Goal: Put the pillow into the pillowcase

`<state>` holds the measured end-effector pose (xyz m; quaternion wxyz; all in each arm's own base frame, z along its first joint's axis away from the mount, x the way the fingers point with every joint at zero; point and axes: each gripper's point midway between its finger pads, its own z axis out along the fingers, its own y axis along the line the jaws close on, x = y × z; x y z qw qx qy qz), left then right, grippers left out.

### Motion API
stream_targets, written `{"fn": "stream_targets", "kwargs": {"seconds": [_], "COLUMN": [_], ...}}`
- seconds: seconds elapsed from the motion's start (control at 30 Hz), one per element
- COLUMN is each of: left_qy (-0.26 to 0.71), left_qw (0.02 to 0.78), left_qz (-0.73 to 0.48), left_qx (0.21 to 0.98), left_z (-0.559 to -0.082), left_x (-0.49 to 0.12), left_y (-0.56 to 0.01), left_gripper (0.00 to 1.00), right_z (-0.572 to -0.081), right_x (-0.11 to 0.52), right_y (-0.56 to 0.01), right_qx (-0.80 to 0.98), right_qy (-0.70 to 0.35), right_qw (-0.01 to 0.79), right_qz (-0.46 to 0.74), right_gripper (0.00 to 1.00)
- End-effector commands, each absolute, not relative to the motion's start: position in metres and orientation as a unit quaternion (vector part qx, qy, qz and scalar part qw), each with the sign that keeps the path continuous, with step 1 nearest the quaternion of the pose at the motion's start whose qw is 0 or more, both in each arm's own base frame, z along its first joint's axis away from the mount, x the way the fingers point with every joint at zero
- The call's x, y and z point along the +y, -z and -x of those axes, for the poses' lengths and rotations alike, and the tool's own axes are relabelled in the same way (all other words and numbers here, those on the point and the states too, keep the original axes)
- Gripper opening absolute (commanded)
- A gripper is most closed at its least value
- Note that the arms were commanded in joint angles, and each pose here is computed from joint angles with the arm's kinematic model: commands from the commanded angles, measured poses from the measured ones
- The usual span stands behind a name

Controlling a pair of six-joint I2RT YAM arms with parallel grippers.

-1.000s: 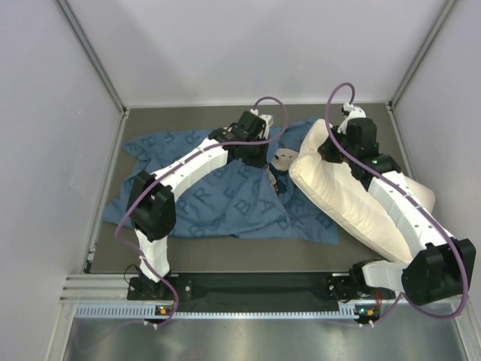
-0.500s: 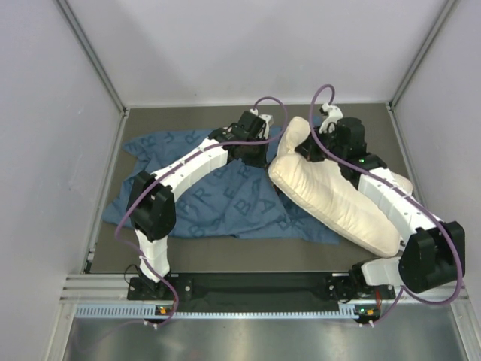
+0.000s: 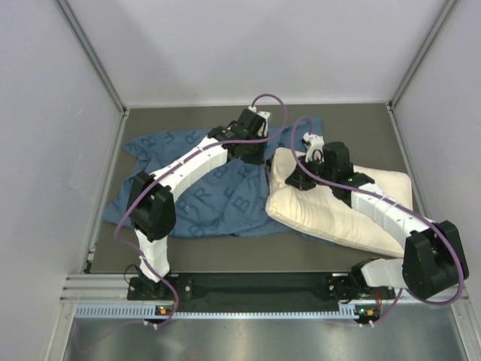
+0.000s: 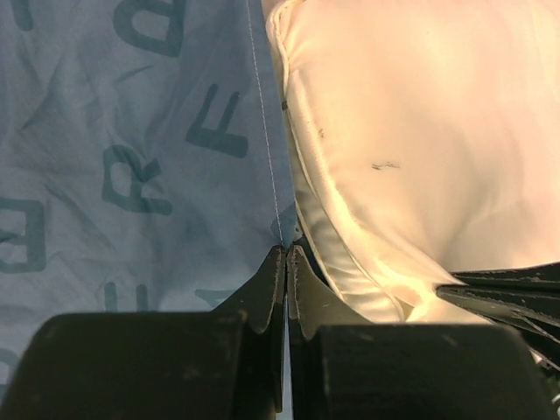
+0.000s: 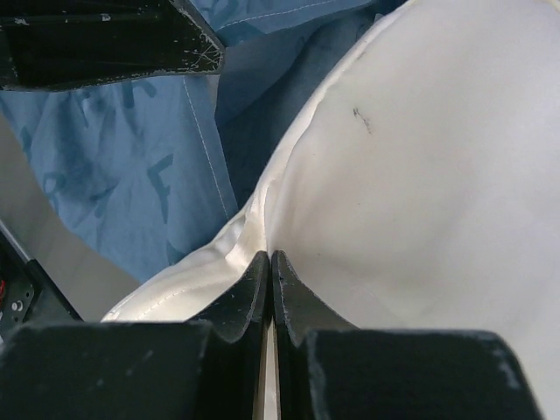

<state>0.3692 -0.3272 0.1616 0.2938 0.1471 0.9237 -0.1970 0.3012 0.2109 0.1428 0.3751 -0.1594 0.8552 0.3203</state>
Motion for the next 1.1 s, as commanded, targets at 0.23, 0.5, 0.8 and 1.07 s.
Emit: {"fn": "stream_targets", "kwargs": {"seconds": [0.23, 0.5, 0.8, 1.07], "left_qy": [0.241, 0.27, 0.285, 0.285], "left_qw": [0.334, 0.314, 0.286, 0.26], "left_qz": [-0.168, -0.199, -0.217, -0.228], "left_qx": [0.896, 0.888, 0.889, 0.894], "left_z": [-0.364, -0.345, -0.325, -0.313], "left_x": [-0.332, -0.337, -0.339, -0.336], "left_y": [-0.206, -0.209, -0.209, -0.217], "left_gripper": [0.0, 0.0, 0.0, 0.0], "right_z": [-0.315, -0.345, -0.415, -0.467], "right_x": [0.241, 0.25, 0.25, 0.219], "right_y": [-0.154, -0.167, -0.184, -0.169], "right_qx": [0.838, 0.837, 0.842, 0.87], "right_qy": [-0.372, -0.38, -0.38, -0.34], "right_qw": [0.334, 0.329, 0.333, 0.331], "right_qz": [0.22, 0.215, 0.188, 0.133], "right_gripper": [0.0, 0.0, 0.0, 0.0]}}
